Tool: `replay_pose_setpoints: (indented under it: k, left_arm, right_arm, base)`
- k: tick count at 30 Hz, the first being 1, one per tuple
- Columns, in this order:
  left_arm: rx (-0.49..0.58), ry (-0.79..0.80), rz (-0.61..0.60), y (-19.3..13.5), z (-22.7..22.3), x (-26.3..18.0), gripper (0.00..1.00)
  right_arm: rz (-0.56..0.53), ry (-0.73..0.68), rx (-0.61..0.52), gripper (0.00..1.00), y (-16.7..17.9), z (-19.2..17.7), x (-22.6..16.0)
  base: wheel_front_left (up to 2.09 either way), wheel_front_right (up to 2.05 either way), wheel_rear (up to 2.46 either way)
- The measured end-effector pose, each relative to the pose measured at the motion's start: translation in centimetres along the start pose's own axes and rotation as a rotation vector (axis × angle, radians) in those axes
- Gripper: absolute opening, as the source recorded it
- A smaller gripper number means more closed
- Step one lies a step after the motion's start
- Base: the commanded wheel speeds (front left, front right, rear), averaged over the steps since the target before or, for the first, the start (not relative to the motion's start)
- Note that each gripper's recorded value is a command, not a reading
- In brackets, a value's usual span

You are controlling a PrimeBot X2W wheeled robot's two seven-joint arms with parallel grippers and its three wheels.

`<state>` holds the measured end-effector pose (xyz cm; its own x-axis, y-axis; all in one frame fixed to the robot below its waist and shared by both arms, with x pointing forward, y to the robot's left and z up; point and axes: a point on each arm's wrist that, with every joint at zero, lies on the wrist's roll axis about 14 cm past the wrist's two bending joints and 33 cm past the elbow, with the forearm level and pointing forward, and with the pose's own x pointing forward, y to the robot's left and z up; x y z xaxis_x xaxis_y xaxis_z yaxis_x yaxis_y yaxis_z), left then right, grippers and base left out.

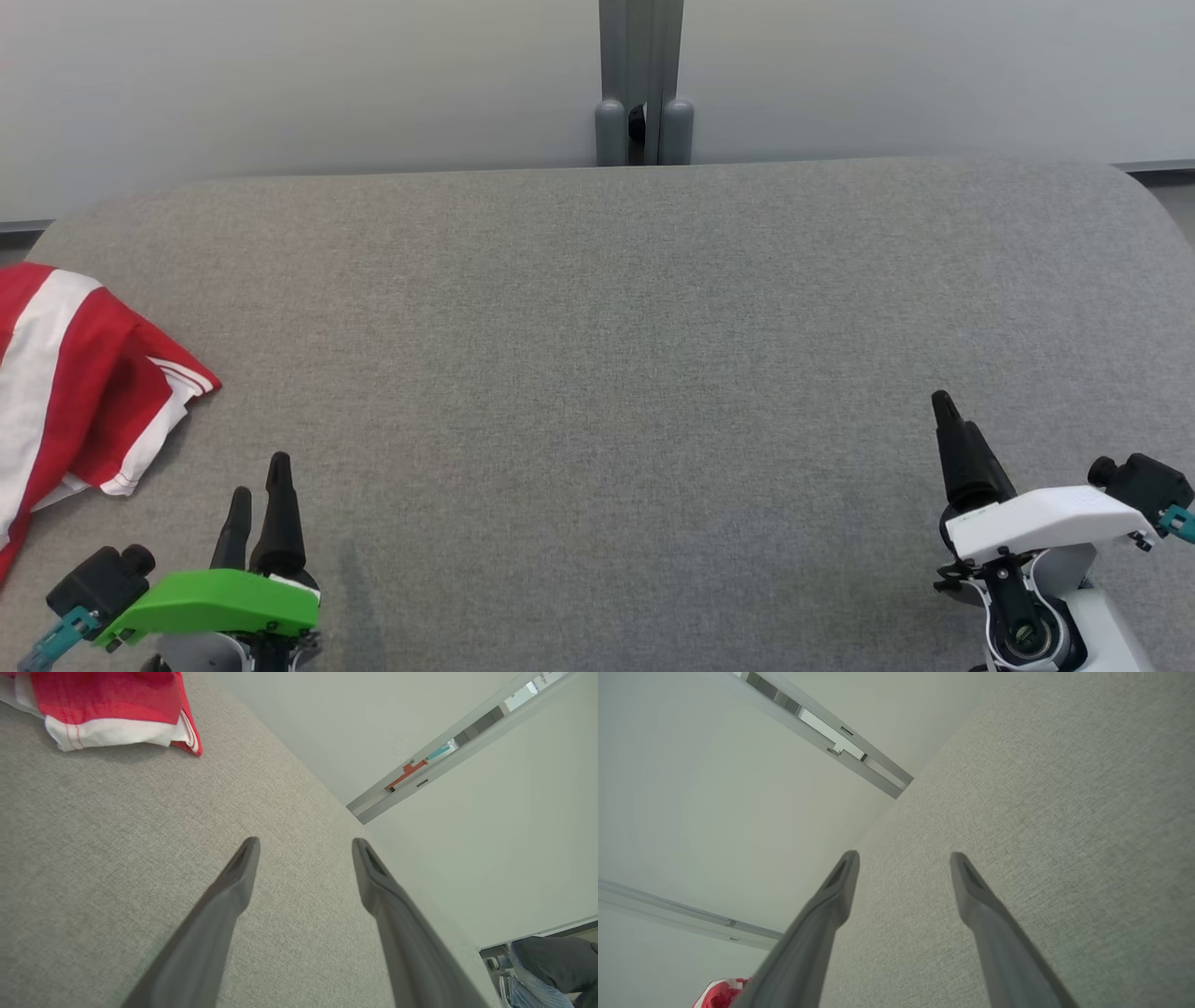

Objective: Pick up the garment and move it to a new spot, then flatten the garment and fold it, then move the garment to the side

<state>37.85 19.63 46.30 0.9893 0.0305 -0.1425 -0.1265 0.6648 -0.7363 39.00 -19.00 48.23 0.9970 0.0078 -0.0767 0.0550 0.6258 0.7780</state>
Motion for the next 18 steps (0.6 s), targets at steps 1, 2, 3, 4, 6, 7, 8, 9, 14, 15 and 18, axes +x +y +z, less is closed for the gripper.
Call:
replay_pose_setpoints:
  k: [1,2,3,4,6,7,8,9,14,15,18]
  left_arm:
    - [0.024,0.002,-0.001,-0.01,-0.02,0.01,1.0]
    - [0.04,0.002,-0.003,-0.04,-0.03,0.02,1.0]
    - [0.056,0.002,-0.004,-0.02,0.0,0.03,1.0]
    - [0.076,0.002,-0.005,-0.03,-0.01,0.03,1.0]
    - [0.112,0.004,-0.007,-0.07,-0.06,0.04,1.0]
    - [0.125,0.003,-0.006,-0.07,-0.07,0.04,1.0]
    - [0.142,0.002,-0.006,-0.11,-0.07,0.05,1.0]
    - [0.159,0.003,-0.007,-0.12,-0.09,0.05,1.0]
    - [0.24,-0.001,-0.017,-0.39,-0.08,0.09,1.0]
    - [0.249,-0.004,-0.021,-0.53,-0.03,0.12,1.0]
    - [0.283,-0.014,-0.029,-0.86,0.1,0.17,1.0]
  right_arm:
    - [0.002,0.001,-0.016,1.0,0.03,-0.02,0.02]
    - [0.003,0.001,-0.029,1.0,0.06,-0.02,0.04]
    - [0.006,0.0,-0.047,1.0,0.11,-0.01,0.09]
    - [0.008,0.0,-0.064,1.0,0.17,-0.02,0.12]
    - [0.01,0.002,-0.092,1.0,0.2,-0.12,0.12]
    - [0.011,0.003,-0.11,1.0,0.19,-0.19,0.1]
    - [0.013,0.005,-0.127,1.0,0.22,-0.24,0.08]
    - [0.014,0.004,-0.141,1.0,0.24,-0.23,0.07]
    - [0.019,-0.009,-0.217,1.0,0.31,0.01,-0.02]
    - [0.02,-0.011,-0.23,1.0,0.33,0.07,-0.02]
    - [0.027,-0.028,-0.267,1.0,0.56,0.45,-0.04]
  base:
    - [0.0,0.0,0.0]
    - [0.0,0.0,0.0]
    - [0.0,0.0,0.0]
    - [0.0,0.0,0.0]
    - [0.0,0.0,0.0]
    - [0.0,0.0,0.0]
    - [0.0,0.0,0.0]
    - [0.0,0.0,0.0]
    - [0.0,0.0,0.0]
    - [0.0,0.0,0.0]
    - [0.0,0.0,0.0]
